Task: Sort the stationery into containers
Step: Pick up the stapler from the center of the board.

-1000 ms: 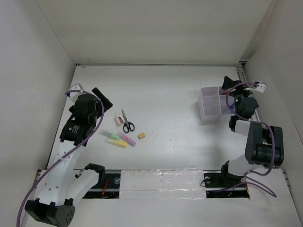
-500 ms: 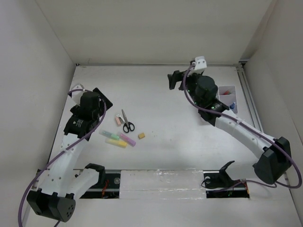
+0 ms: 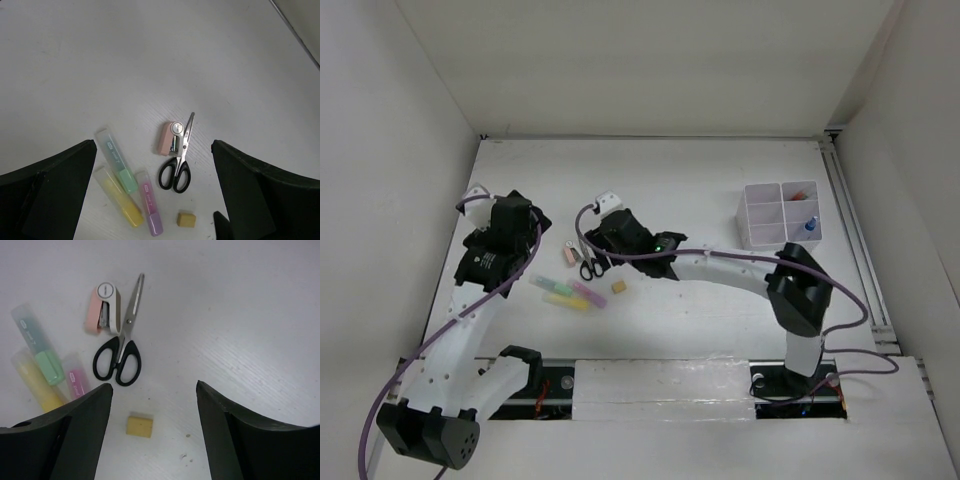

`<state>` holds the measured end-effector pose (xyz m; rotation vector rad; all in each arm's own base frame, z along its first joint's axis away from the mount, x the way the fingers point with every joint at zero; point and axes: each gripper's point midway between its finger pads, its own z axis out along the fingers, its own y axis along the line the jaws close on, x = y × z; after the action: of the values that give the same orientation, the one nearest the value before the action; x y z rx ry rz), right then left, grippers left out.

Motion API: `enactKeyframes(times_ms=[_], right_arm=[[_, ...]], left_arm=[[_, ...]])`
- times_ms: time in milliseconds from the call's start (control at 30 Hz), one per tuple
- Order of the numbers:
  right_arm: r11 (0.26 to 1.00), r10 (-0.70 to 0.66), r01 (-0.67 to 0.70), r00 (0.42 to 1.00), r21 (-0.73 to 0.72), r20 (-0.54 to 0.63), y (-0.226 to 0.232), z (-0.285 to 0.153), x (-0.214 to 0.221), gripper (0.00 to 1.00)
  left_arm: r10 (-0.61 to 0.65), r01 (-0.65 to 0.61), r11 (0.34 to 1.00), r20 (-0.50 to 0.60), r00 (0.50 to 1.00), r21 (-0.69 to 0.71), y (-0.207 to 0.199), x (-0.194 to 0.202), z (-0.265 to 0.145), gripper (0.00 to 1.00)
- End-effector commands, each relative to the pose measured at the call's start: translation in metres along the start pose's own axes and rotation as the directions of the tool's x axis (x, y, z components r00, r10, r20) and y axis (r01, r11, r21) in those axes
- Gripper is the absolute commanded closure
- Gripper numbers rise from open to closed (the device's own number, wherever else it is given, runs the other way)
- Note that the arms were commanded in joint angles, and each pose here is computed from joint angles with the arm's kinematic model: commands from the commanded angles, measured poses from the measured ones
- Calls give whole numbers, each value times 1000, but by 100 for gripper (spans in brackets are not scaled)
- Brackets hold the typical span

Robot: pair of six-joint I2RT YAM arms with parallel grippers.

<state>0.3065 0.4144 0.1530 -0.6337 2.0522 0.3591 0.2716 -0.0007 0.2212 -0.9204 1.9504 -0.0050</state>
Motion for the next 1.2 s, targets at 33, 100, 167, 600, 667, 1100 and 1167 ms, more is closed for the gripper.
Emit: enactKeyframes(times_ms=[33,100,167,600,667,1100,1167], right_arm=[[1000,5,-4,997,16,-73,18,5,12,26],[1000,10,-10,997,-4,-78,27,7,17,26],[999,29,-27,997,23,-66,27,6,16,26],[933,163,-176,984,313,69,-83,-60,0,18],[923,189,-203,979,327,73,-109,-67,4,18],[952,219,-255,954,170,203,-136,-124,-21,18],[957,211,-243,957,157,199,-134,-124,-16,18]], left_arm=[[-39,40,999,54,998,-9,4,-15,-8,0],[-44,45,999,59,997,-3,4,-16,-10,0],[-31,29,999,47,998,28,-2,-16,-11,0],[228,-149,963,-380,897,226,-38,115,28,0],[234,-145,960,-407,883,239,-35,130,32,0],[306,-246,951,-454,837,188,-33,173,38,28],[311,-265,950,-453,835,163,-29,175,43,30]])
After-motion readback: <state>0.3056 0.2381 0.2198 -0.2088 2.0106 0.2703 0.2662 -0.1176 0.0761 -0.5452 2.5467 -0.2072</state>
